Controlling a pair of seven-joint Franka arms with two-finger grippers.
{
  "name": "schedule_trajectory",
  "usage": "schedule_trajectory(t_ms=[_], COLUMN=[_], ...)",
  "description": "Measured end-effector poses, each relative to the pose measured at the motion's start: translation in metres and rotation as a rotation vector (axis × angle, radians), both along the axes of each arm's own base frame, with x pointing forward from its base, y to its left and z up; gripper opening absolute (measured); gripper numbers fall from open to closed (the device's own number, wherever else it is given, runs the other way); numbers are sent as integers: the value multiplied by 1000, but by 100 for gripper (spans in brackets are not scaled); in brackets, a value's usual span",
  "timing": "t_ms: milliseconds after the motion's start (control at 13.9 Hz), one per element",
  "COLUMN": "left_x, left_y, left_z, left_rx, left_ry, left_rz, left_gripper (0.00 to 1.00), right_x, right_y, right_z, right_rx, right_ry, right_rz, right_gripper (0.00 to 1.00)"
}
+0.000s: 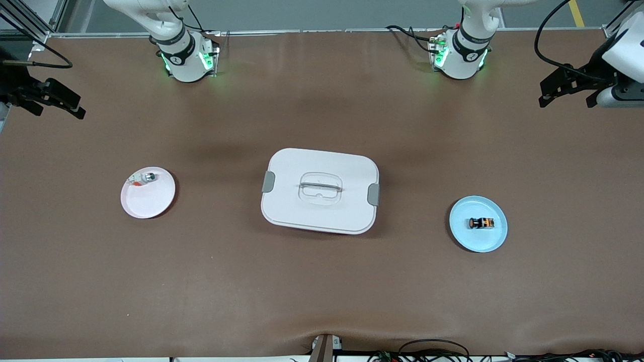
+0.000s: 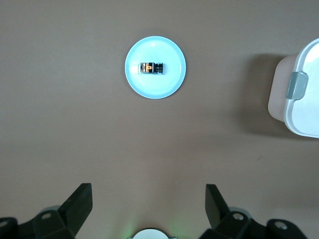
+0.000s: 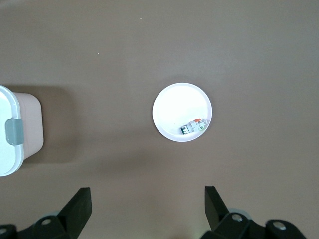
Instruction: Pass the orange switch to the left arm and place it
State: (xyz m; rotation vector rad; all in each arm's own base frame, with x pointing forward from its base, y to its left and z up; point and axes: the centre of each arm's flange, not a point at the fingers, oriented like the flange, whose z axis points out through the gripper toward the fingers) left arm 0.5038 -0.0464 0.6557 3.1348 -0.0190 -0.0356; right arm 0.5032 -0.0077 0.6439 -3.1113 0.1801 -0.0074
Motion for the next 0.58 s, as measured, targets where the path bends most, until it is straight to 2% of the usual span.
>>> schedule_trajectory(t_ms=[288,575], left_x=[0,1], left_y=[4,10], left_z=[0,-1], left_rx=[0,42], left_ry=[0,2], left_rz=[8,13], left_gripper=[100,100], right_x=[1,1], right_y=[0,0], right_z=[1,1], right_rx=[0,0], right_ry=[-7,-7], right_rz=[0,1], right_gripper=[100,100])
